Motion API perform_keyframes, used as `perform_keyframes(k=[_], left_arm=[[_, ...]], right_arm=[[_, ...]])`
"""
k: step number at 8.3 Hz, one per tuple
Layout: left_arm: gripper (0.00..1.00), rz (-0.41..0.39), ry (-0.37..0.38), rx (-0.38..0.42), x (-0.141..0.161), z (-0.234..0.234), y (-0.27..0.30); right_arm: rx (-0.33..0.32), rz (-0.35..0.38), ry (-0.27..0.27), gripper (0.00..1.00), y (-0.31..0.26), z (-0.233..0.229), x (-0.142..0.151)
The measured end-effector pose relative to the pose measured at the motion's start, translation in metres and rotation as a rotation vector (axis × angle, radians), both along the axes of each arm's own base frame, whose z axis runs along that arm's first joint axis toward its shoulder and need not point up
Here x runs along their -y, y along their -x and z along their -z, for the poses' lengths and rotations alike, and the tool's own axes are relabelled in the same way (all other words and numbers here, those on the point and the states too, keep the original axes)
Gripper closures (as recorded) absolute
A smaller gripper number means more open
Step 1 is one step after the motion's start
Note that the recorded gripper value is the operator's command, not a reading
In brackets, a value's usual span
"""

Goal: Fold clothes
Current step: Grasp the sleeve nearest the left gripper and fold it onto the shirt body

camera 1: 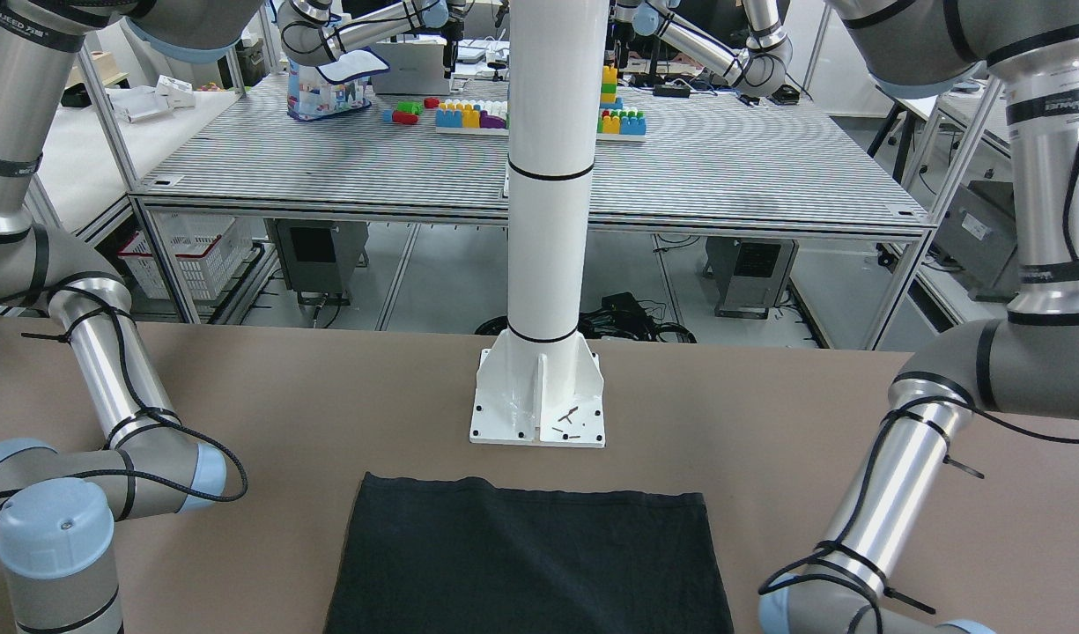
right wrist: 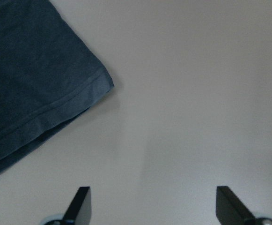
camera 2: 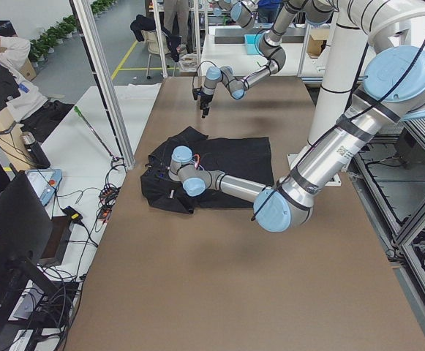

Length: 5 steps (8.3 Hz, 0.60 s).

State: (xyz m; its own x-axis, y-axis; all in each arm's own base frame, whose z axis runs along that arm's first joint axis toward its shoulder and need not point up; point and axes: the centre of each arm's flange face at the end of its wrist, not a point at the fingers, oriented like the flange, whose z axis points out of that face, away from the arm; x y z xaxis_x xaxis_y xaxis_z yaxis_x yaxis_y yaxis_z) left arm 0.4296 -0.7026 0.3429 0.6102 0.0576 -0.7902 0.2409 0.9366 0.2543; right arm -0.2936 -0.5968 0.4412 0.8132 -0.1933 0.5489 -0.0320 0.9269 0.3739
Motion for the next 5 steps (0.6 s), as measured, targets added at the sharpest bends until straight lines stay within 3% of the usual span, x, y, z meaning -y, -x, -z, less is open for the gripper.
perform_keyframes(k=[3,5], left_arm=[[1.0,0.088,0.031,-0.062,-0.029,0.067,-0.074],[1.0,0.108,0.035,-0.075,-0.036,0.083,-0.09]], right_arm=[[0.0,0.0,0.0,0.06,0.0,0.0,0.0],[0.001,0.001,0.0,0.06,0.0,0.0,0.0]])
